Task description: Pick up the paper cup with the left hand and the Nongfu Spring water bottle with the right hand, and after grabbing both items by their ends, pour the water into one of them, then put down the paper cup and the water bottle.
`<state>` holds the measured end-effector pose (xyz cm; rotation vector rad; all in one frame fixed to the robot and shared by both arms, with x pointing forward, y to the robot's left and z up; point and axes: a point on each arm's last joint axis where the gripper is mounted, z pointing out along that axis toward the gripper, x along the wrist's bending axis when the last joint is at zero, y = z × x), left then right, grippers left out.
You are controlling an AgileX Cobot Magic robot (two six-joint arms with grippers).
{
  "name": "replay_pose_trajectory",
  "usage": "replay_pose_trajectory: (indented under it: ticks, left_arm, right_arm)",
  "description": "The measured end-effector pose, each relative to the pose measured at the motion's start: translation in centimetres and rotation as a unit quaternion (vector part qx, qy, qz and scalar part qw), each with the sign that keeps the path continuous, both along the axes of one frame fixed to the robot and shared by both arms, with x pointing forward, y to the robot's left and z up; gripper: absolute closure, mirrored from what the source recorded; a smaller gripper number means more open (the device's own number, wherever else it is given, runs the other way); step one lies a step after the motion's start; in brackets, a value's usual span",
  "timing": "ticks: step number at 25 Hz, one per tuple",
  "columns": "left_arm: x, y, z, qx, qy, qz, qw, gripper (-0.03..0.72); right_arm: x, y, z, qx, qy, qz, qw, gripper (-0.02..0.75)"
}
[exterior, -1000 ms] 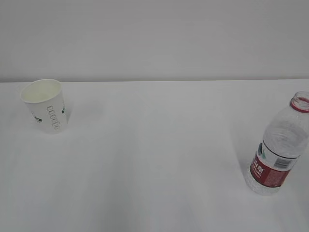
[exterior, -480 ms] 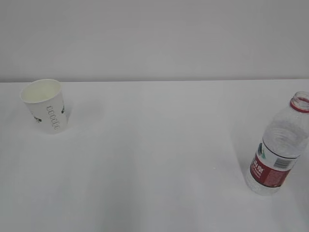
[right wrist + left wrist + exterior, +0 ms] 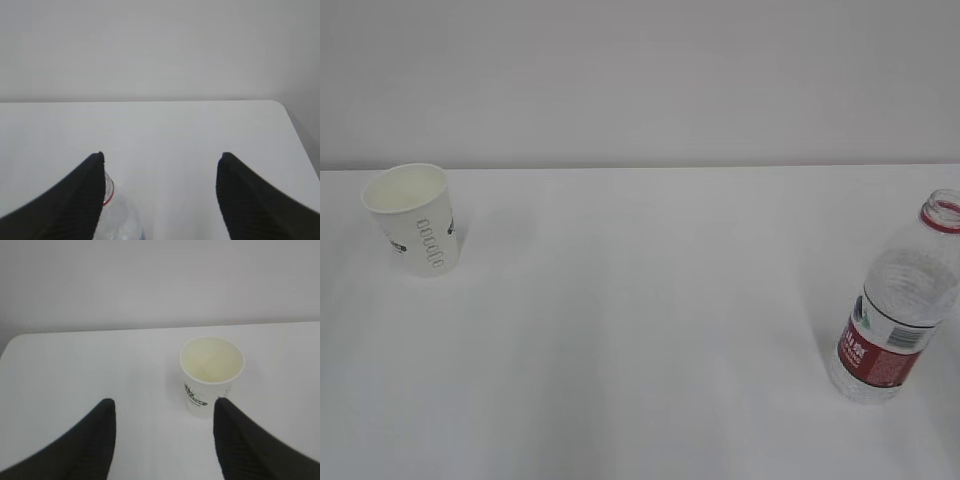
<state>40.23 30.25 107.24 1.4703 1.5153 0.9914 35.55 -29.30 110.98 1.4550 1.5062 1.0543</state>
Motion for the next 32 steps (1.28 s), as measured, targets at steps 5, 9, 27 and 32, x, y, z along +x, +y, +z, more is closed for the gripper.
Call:
replay_pose_trajectory:
  ticks: [5,9,27,32]
  left_arm:
    - [2.0,0.0,0.0,0.034,-0.044,-0.013,0.998,0.237]
    - [2.4,-0.1,0.0,0.017,-0.055,-0.009,0.998,0.237]
    - [4.6,-0.3,-2.0,0.016,-0.119,-0.023,0.992,0.237]
    - [3.7,-0.5,-4.3,0.013,-0.134,-0.028,0.991,0.237]
  right_arm:
    - [0.2,0.0,0.7,-0.002,-0.043,-0.001,0.999,0.21]
    - [0.3,0.0,1.1,0.0,-0.064,-0.001,0.998,0.21]
    - [1.4,0.0,-1.3,-0.015,-0.198,0.002,0.98,0.21]
    - [2.8,0.2,-2.2,-0.06,-0.181,0.018,0.981,0.21]
